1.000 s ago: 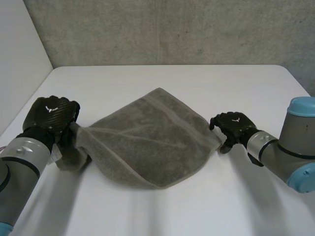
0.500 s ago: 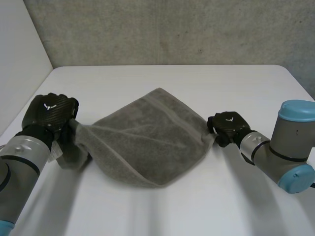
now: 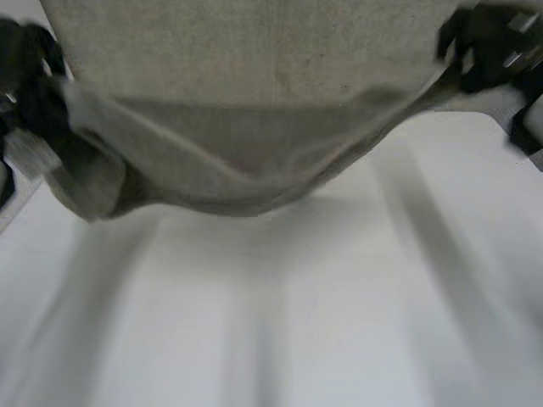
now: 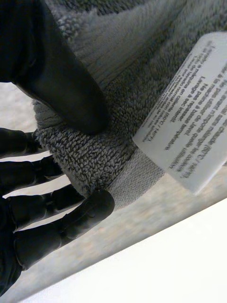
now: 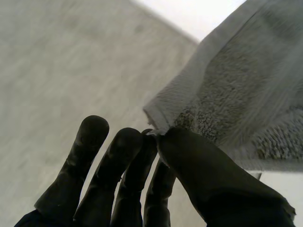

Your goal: Fold the towel.

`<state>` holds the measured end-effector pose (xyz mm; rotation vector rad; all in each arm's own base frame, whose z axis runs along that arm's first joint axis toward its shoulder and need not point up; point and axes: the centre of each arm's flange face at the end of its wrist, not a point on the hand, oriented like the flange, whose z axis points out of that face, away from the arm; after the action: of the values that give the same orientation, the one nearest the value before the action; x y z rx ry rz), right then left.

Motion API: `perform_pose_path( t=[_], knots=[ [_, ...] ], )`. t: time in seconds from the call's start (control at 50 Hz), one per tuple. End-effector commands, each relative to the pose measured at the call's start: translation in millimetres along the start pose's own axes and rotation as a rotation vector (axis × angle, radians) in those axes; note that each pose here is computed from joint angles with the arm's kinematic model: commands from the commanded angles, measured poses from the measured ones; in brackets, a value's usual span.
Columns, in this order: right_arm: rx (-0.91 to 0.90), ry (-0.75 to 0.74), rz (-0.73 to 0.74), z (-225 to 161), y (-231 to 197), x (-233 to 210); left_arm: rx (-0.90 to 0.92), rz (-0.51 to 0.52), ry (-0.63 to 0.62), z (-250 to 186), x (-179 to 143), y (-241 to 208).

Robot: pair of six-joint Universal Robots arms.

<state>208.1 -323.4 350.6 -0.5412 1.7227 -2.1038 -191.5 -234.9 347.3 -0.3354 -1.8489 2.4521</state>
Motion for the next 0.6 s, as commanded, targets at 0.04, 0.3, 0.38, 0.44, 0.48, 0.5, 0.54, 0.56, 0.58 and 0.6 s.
perform_pose_path(
  t=[0.04,0.3,0.38,0.44,0.48,0.5,0.54,0.56,0.58,0.6],
  knots=[
    [0.017,0.023,-0.216,-20.5,-70.5,23.2,0.089,-0.004,-0.046,2.2,-12.4,-47.9],
    [-0.444,-0.143,-0.596,-23.7,29.5,-10.2,-0.308,0.059,-0.006,27.9,-7.5,53.5],
    [-0.479,-0.179,-0.624,-21.0,44.7,-20.8,-0.445,0.058,0.06,28.5,11.6,93.2],
    [-0.488,-0.208,-0.623,-17.4,53.7,-31.4,-0.497,0.055,0.103,30.9,26.2,112.8],
    [-0.48,-0.221,-0.618,-13.8,56.9,-36.4,-0.504,0.053,0.116,33.7,31.8,117.5],
    [-0.458,-0.224,-0.608,-7.5,60.3,-41.0,-0.501,0.051,0.123,37.9,35.2,119.6],
    [-0.425,-0.224,-0.6,-1.4,61.6,-45.6,-0.484,0.048,0.126,43.5,37.5,117.5],
    [-0.362,-0.21,-0.588,8.0,60.0,-50.4,-0.484,0.048,0.126,43.6,37.6,117.4],
    [-0.361,-0.21,-0.588,8.1,60.0,-50.4,-0.44,0.044,0.121,53.5,38.6,109.2],
    [-0.259,-0.168,-0.583,21.8,52.5,-50.9,-0.439,0.044,0.121,53.6,38.6,109.1]
  ],
)
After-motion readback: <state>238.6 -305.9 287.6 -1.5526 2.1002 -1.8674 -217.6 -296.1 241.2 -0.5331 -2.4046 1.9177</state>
